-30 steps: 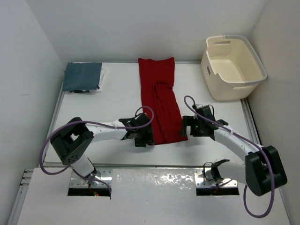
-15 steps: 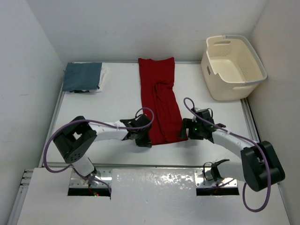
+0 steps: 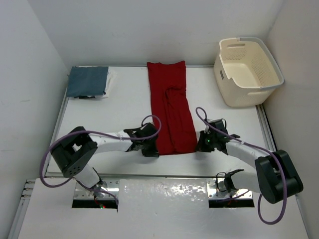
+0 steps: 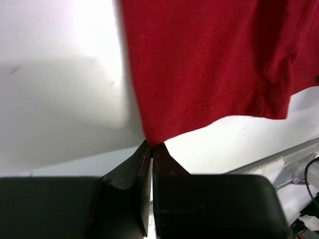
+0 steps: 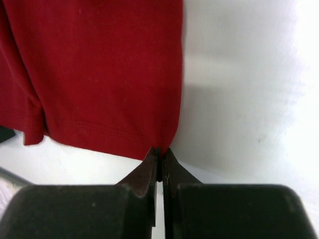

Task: Fold and stack the t-shirts
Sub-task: Grab the bottom of the folded rectangular tshirt with both arms, then fold the folded rectangular tshirt in 1/3 of the way

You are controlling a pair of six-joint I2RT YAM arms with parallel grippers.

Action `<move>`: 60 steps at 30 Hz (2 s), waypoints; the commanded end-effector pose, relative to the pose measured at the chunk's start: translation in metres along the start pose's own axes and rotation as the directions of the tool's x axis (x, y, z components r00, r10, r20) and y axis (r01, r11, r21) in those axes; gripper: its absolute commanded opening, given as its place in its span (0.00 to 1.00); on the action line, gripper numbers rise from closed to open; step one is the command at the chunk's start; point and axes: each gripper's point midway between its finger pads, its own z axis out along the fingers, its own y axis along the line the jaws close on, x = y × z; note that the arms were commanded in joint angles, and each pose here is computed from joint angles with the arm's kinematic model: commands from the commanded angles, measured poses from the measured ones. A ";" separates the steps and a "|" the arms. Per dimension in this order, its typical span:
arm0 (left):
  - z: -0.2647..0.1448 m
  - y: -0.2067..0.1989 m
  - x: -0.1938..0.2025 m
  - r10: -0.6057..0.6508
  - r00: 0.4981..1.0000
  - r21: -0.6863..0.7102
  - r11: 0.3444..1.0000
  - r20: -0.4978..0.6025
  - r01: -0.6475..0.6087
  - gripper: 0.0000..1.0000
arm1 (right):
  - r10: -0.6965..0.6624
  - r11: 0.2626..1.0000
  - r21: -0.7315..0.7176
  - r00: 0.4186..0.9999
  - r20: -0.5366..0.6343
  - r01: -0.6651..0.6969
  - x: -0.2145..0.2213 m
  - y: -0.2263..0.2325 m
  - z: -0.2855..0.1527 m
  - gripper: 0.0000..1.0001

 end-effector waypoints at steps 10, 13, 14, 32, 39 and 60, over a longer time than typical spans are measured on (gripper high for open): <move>-0.036 -0.025 0.042 0.072 0.997 0.145 0.987 -0.038 -0.066 0.00 | -0.035 0.991 -0.136 0.987 -0.158 0.013 0.055 0.017 -0.039 0.00; -0.039 -0.030 0.037 0.087 0.996 0.144 0.986 -0.018 -0.083 0.00 | -0.029 0.989 -0.149 0.988 -0.151 0.006 0.055 0.022 -0.045 0.00; -0.043 -0.036 0.032 0.097 0.995 0.143 0.985 -0.003 -0.096 0.00 | -0.030 0.992 -0.127 0.991 -0.132 0.013 0.050 0.019 -0.046 0.00; -0.079 -0.077 -0.163 0.027 0.925 0.125 0.989 0.380 -0.080 0.00 | -0.092 0.995 -0.011 0.977 0.195 0.096 -0.143 0.060 -0.038 0.00; -0.079 -0.071 -0.236 -0.024 0.901 0.147 0.988 0.433 -0.044 0.00 | -0.132 0.991 0.020 0.954 0.269 0.131 -0.228 0.075 -0.019 0.00; -0.028 -0.049 -0.349 0.027 0.903 0.062 0.996 0.430 -0.059 0.00 | -0.108 0.993 0.086 0.944 0.312 0.085 -0.334 0.058 0.051 0.00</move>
